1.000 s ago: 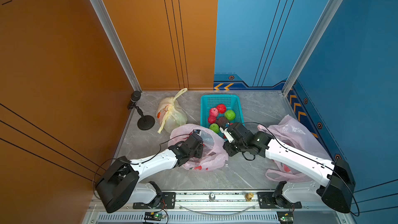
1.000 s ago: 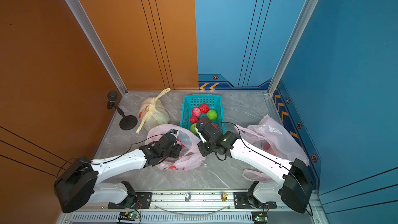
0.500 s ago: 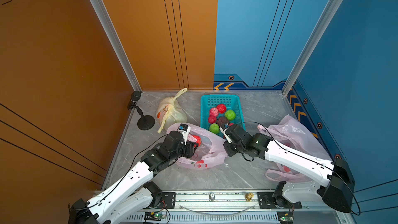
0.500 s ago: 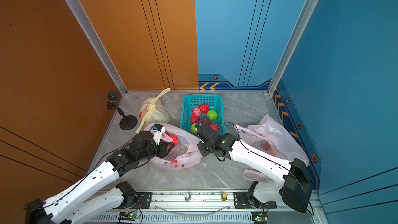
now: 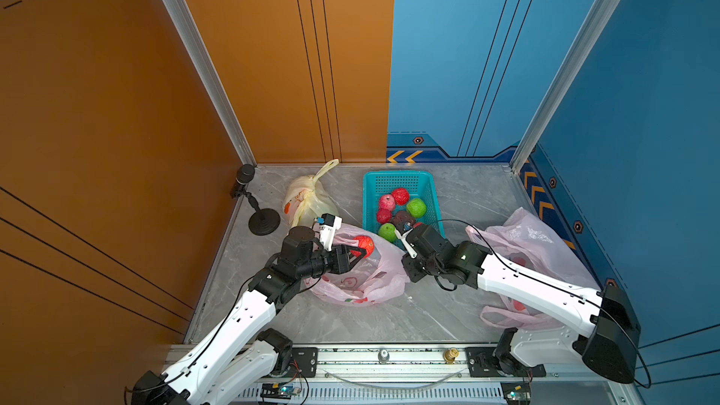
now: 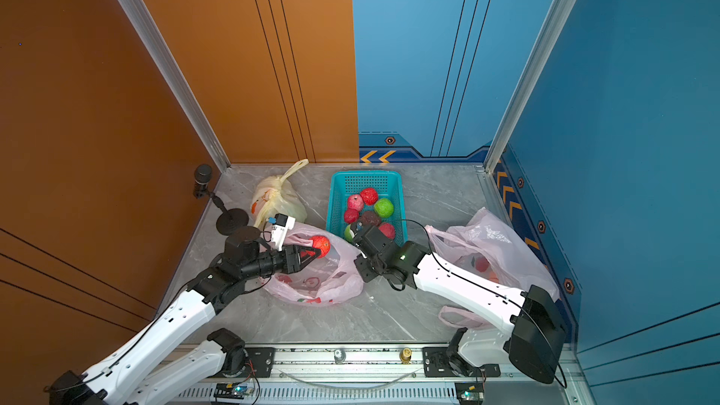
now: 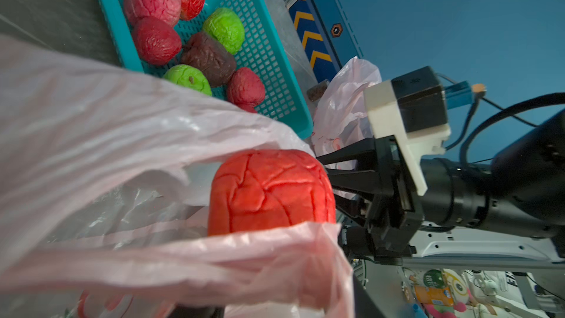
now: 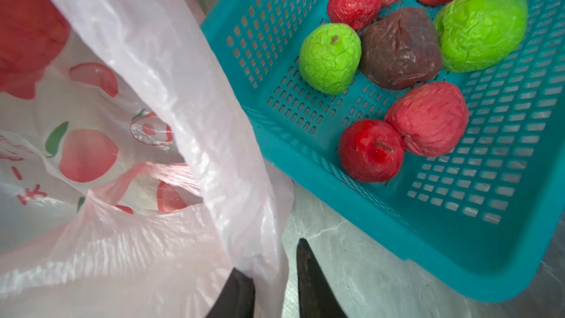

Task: Untie the knot of a plastic bag & take out the apple
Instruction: Pick up the apple from the plastic bag, then place the apple in the basket, then adjust the plastic bag at the center of the board.

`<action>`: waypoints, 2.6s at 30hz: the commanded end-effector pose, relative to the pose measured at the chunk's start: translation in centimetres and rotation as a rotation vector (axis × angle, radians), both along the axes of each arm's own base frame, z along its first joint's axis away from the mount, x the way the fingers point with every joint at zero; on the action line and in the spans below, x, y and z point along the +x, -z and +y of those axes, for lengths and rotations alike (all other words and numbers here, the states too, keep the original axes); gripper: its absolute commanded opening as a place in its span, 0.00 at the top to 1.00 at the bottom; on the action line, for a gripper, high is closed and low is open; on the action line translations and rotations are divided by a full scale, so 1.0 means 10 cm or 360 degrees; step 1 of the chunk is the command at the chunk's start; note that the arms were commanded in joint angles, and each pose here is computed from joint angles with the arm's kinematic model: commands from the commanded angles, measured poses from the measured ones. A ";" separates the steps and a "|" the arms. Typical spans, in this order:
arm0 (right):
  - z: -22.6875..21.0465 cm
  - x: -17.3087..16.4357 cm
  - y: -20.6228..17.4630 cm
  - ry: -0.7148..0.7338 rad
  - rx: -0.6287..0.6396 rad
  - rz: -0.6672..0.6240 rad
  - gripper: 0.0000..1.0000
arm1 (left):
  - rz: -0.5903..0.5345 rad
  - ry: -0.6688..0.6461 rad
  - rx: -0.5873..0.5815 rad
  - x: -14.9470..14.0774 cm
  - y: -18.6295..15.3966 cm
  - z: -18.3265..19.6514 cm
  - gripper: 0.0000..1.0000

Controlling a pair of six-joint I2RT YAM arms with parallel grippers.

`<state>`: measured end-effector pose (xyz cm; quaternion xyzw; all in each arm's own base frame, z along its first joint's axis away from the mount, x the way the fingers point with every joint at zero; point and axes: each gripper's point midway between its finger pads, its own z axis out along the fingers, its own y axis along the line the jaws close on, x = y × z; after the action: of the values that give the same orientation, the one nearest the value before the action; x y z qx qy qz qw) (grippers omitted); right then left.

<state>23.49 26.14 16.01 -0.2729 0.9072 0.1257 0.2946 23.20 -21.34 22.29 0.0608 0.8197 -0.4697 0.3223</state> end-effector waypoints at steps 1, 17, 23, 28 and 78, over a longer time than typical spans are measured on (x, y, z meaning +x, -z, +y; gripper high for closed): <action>0.02 0.03 -0.12 -0.0011 0.0088 -0.0029 0.74 | -0.0109 0.0091 -0.0227 -0.02 -0.38 -0.10 0.60; -0.03 0.06 0.03 0.0013 0.0041 0.0019 0.75 | -0.0464 0.0145 -0.0712 0.12 -1.56 -0.13 0.53; -0.05 0.04 0.02 0.0003 0.0045 0.0026 0.75 | -0.0466 -0.0004 -0.0336 0.48 -1.41 -0.10 0.54; -0.07 -0.01 -0.03 -0.0018 0.0088 0.0002 0.73 | -0.0452 -0.0110 0.0246 0.88 -1.13 0.01 0.54; 0.20 -0.22 -1.31 -0.0326 0.0622 -0.0318 0.55 | -0.0297 -0.0535 0.1184 0.80 -0.64 0.85 0.21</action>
<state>22.75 26.44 25.38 -0.2843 0.8408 0.2368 0.3952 33.85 -16.13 33.61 0.1191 0.8575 -0.1577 0.4750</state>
